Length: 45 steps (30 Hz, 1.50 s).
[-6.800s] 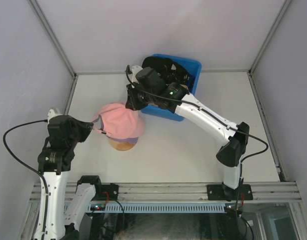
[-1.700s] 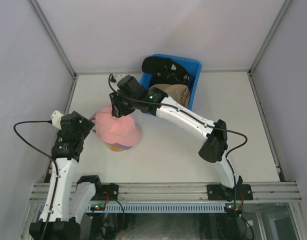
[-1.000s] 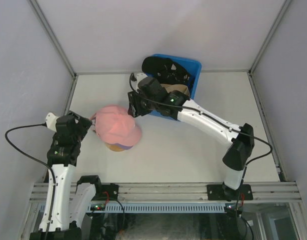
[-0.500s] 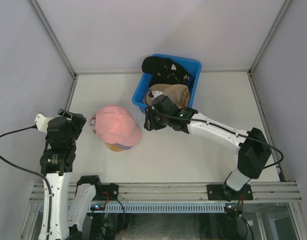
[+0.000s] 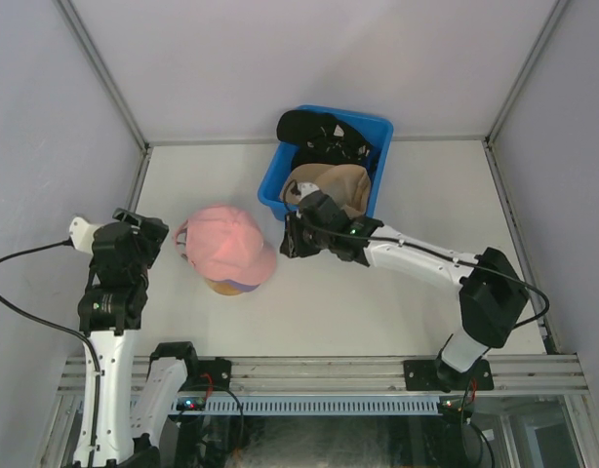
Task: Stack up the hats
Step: Stack the hat on the hat.
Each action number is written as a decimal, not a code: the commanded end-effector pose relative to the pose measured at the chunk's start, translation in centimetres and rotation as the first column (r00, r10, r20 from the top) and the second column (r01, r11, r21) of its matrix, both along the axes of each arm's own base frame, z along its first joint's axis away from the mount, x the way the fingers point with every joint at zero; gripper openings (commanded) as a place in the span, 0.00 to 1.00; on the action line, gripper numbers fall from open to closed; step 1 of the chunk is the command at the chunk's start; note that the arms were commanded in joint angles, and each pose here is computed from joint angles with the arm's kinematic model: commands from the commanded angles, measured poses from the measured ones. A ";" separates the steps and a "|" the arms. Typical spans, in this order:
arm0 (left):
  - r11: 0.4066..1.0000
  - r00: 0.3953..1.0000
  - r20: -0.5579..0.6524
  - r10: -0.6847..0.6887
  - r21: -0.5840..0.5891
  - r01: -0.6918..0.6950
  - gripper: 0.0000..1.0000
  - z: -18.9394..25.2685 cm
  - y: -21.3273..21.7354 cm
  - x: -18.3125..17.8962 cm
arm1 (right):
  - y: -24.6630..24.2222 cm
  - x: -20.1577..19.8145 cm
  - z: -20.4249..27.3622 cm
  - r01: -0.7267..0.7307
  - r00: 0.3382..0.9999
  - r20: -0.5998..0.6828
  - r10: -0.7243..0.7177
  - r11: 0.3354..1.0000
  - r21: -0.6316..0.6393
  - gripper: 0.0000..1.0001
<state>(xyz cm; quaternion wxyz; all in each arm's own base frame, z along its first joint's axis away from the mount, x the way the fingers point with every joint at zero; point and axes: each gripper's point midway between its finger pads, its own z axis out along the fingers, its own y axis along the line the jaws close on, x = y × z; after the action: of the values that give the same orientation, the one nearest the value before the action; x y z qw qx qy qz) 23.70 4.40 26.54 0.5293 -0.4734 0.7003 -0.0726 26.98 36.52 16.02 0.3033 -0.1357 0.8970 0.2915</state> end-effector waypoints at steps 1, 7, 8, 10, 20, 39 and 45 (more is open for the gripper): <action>1.000 0.998 0.065 0.006 0.002 -0.006 0.88 1.9 0.2 0.9 | 1.7 -3.7 0.5 -0.093 0.993 0.073 0.091 0.996 0.019 0.30; 0.999 0.997 0.066 -0.036 -0.035 0.039 0.88 2.5 -0.7 2.8 | 4.4 -10.4 0.4 -0.222 0.965 0.149 0.214 0.974 0.042 0.02; 0.998 0.997 0.066 -0.044 -0.040 0.047 0.88 2.7 -0.9 3.1 | 4.9 -11.1 0.2 -0.239 0.960 0.164 0.229 0.970 0.046 0.00; 0.997 0.996 0.067 -0.063 -0.044 0.066 0.88 3.2 -1.1 3.6 | 6.4 -12.3 -0.1 -0.279 0.942 0.208 0.263 0.959 0.049 0.00; 0.985 0.986 0.053 -0.161 -0.060 0.164 0.87 6.4 -2.6 6.8 | 12.2 -13.0 -0.8 -0.386 0.832 0.443 0.334 0.922 0.032 0.00; 0.943 0.945 0.136 -0.299 -0.112 0.315 0.87 9.2 -5.1 15.1 | 16.3 -10.3 -6.1 -0.367 0.674 0.636 0.376 0.917 -0.154 0.00; 0.932 0.938 0.117 -0.326 -0.123 0.339 0.87 9.0 -5.4 17.2 | 15.8 -8.0 -8.0 -0.291 0.686 0.638 0.350 0.935 -0.200 0.00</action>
<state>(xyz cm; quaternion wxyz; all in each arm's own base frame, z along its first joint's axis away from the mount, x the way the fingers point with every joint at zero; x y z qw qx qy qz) 39.41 -0.67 31.27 0.4684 -0.4037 0.7601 -0.1997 16.72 51.76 6.32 0.4996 -0.4249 0.7126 0.2492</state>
